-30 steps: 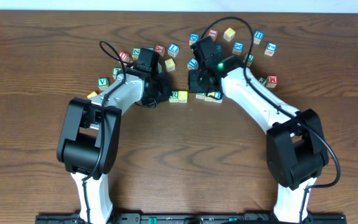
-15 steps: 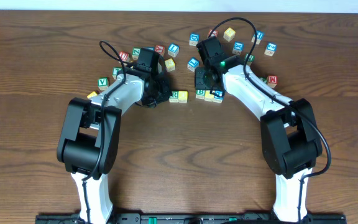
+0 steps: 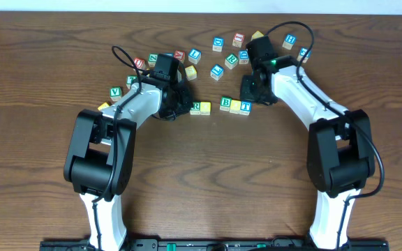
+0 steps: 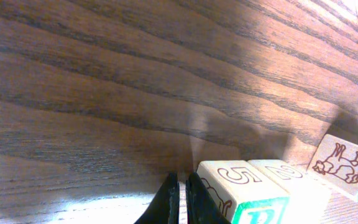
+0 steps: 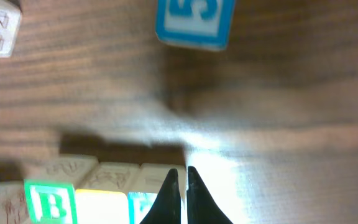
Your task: Spell out ROBOT
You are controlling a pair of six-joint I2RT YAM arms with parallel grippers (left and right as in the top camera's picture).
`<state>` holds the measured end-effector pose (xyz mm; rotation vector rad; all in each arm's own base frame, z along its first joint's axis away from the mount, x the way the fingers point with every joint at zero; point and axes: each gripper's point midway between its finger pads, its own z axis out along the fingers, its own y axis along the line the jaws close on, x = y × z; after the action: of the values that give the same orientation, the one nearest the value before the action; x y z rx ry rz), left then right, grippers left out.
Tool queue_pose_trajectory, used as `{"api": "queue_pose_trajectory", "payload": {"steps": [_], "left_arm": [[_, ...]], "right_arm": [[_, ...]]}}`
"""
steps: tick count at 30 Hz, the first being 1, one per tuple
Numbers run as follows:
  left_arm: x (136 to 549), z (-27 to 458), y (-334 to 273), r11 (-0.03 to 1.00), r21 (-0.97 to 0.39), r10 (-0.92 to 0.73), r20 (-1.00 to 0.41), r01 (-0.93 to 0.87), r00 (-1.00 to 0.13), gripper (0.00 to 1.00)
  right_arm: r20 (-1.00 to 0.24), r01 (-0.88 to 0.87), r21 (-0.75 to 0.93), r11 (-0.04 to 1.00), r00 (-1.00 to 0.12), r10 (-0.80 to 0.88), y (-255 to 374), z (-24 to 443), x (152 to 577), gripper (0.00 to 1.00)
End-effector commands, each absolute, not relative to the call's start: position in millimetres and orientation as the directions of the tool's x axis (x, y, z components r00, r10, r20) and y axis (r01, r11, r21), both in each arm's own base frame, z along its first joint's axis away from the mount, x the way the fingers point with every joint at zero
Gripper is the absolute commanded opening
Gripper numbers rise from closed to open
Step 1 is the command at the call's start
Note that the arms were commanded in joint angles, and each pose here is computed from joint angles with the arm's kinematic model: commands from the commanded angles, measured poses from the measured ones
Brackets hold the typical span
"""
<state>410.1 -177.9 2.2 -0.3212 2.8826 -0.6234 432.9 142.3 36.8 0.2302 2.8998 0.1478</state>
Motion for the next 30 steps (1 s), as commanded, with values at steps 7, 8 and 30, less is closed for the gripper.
{"api": "queue_pose_trajectory", "payload": {"steps": [7,8,30], "left_arm": [[403,-12,-179,0.894,-0.413,-0.231,-0.09,-0.174,-0.969,0.07],[403,-12,-179,0.894,-0.413,-0.23,-0.09,-0.174,-0.969,0.07],[403,-12,-179,0.894,-0.413,-0.23,-0.09,-0.174,-0.969,0.08]], "right_arm": [[-0.179,0.195,0.117,0.974,-0.96,0.214,137,48,419,0.01],[-0.175,0.199,0.116,0.973,-0.96,0.217,136,47,418,0.01],[-0.195,0.194,0.16,0.968,-0.955,0.224,149,34,421,0.01]]}}
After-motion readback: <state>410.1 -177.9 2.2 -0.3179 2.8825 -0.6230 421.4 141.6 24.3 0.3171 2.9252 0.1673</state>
